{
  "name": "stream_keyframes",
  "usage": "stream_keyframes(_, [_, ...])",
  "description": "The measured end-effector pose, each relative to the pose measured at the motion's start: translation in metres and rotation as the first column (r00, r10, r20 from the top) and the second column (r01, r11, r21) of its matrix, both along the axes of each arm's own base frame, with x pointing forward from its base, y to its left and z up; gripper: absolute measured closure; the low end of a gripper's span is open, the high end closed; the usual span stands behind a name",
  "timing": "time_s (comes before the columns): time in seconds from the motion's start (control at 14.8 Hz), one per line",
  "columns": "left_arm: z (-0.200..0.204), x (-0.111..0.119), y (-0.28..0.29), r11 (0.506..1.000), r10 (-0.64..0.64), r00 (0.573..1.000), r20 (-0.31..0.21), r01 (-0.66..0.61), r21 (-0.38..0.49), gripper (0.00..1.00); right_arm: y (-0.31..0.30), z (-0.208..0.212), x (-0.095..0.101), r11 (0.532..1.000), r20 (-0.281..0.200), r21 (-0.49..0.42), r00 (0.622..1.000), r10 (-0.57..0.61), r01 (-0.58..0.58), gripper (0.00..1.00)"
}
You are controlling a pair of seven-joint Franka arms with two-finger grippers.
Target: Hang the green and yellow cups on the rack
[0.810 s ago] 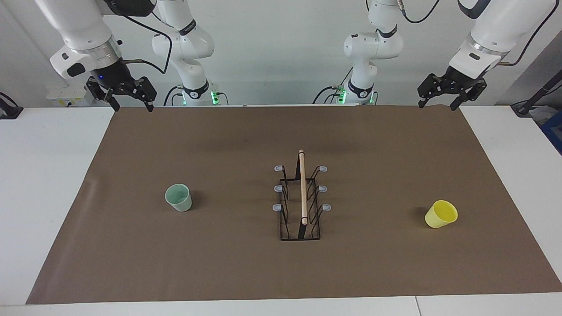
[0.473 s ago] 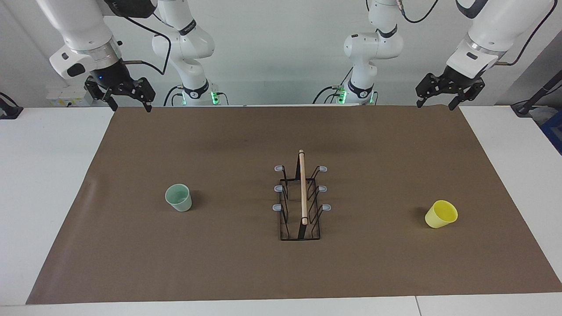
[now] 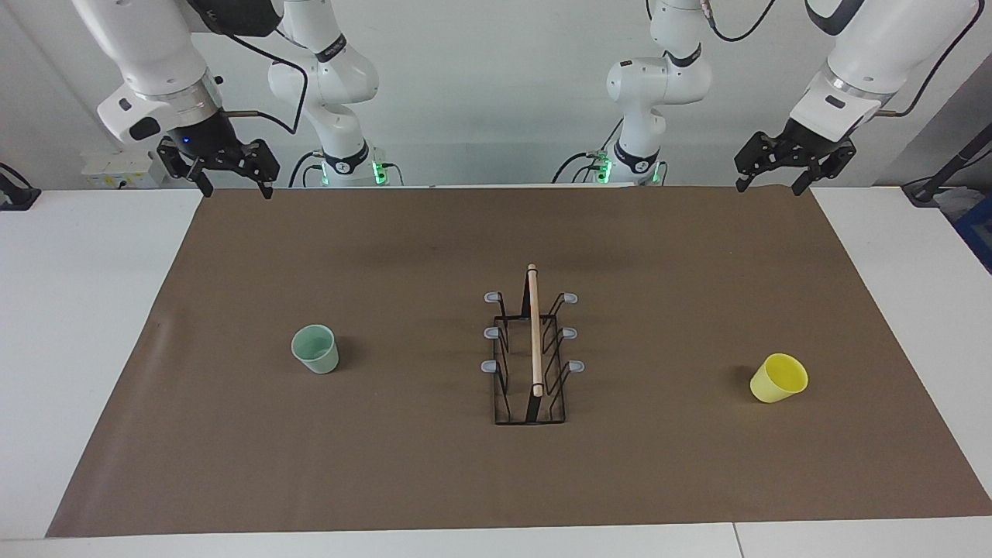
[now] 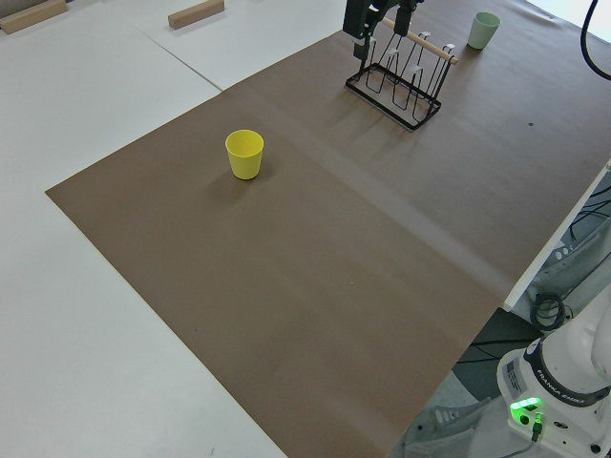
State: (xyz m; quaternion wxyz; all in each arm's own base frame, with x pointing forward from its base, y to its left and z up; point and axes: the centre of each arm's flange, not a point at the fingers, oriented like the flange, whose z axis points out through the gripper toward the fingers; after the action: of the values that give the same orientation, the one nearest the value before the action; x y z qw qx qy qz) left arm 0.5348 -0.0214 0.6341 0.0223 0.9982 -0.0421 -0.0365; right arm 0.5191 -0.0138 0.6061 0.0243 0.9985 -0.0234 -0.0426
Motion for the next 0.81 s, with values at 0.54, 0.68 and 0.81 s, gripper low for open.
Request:
stream_keyframes(0.54, [-0.056,0.098,0.065,0.922,0.387,0.921,-0.041,-0.388,-0.013,0.00,0.017,-0.117,0.109,0.998,-0.118,-0.037,0.992,0.046,-0.051,0.00])
stream_keyframes(0.68, [-0.073,0.120,0.076,0.851,0.523,0.850,-0.060,-0.525,-0.021,0.00,0.041,-0.152,0.134,0.993,-0.150,-0.049,0.984,0.097,-0.105,0.00])
stream_keyframes(0.81, [-0.090,0.135,0.084,0.761,0.646,0.759,-0.082,-0.649,-0.010,0.00,0.051,-0.178,0.153,0.985,-0.170,-0.060,0.974,0.151,-0.163,0.00])
